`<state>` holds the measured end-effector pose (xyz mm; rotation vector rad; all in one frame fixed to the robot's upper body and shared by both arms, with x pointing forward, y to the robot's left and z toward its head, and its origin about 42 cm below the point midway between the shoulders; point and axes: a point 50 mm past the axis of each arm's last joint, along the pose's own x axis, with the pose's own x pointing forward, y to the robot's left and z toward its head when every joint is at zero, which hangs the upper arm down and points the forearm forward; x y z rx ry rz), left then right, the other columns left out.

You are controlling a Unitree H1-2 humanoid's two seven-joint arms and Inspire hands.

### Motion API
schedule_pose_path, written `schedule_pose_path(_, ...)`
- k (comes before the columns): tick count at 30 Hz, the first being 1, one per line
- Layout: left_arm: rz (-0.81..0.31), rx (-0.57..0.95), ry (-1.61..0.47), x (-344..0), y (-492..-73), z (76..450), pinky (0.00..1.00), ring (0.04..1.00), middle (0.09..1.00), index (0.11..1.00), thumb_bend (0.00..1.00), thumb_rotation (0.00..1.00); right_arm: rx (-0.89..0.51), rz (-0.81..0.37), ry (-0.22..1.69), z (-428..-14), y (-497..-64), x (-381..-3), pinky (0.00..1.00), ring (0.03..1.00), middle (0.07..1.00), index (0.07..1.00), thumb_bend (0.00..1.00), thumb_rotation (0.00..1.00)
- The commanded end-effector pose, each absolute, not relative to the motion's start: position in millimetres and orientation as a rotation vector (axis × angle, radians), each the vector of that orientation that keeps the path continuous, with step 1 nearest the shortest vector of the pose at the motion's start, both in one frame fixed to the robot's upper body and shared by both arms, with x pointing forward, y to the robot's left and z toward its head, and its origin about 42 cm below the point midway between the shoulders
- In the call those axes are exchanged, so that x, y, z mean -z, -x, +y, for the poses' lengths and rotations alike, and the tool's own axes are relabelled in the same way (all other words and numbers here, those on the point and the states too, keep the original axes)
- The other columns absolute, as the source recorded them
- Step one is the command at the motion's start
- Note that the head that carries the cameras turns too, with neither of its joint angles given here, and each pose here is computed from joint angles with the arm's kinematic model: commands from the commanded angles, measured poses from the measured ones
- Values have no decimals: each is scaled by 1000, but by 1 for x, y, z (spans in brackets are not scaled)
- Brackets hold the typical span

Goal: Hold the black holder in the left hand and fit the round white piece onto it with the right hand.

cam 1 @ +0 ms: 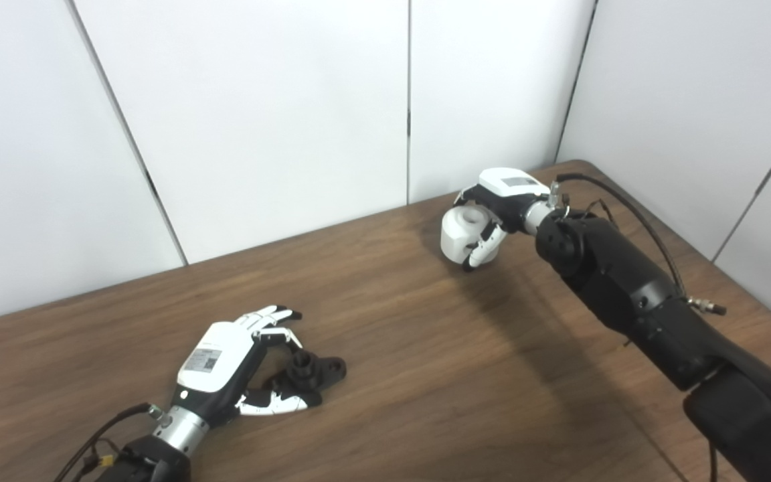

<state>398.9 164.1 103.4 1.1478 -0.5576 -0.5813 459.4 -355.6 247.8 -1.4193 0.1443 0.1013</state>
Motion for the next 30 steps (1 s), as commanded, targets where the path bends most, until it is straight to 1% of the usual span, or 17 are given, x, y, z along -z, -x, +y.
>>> schedule_pose_path(1,-312,628,-1327,-55,-378,226,837,884,843,483,521,81,-41,69,1439,-357,-467,-282,720,834,868,710,913,266)
schedule_pose_path(4,-317,628,-1325,-56,-378,227,825,876,838,483,521,81,-39,80,1443,-358,-466,-283,713,831,865,682,910,262)
schedule_pose_path(5,-314,629,-1327,-56,-378,227,826,878,839,483,521,81,-37,82,1444,-358,-465,-283,728,832,861,655,903,259)
schedule_pose_path(10,-314,627,-1330,-56,-378,227,822,878,837,483,522,79,-13,57,1424,-360,-464,-284,728,820,828,567,854,219)
schedule_pose_path(11,-316,628,-1329,-56,-378,227,822,878,837,483,522,79,-11,52,1423,-360,-463,-285,730,819,825,563,850,216)
schedule_pose_path(12,-316,629,-1328,-56,-378,227,820,878,837,483,522,79,-9,49,1423,-360,-463,-286,749,826,822,519,658,177)
schedule_pose_path(13,-317,630,-1329,-56,-378,227,821,879,838,483,522,80,-7,47,1422,-361,-463,-286,755,831,822,505,593,164)
schedule_pose_path(15,-320,630,-1332,-56,-378,227,822,879,838,483,521,81,-2,37,1418,-362,-463,-287,777,840,820,493,539,154)
schedule_pose_path(23,-322,630,-1328,-55,-378,228,816,876,836,483,520,82,52,-51,1434,-366,-462,-286,728,780,762,484,524,139)
schedule_pose_path(26,-320,632,-1334,-57,-378,227,822,877,838,483,520,82,61,-81,1440,-367,-462,-285,691,758,746,483,525,137)
schedule_pose_path(30,-312,635,-1330,-60,-378,226,827,880,839,483,521,82,64,-106,1436,-366,-460,-286,685,750,740,483,525,137)
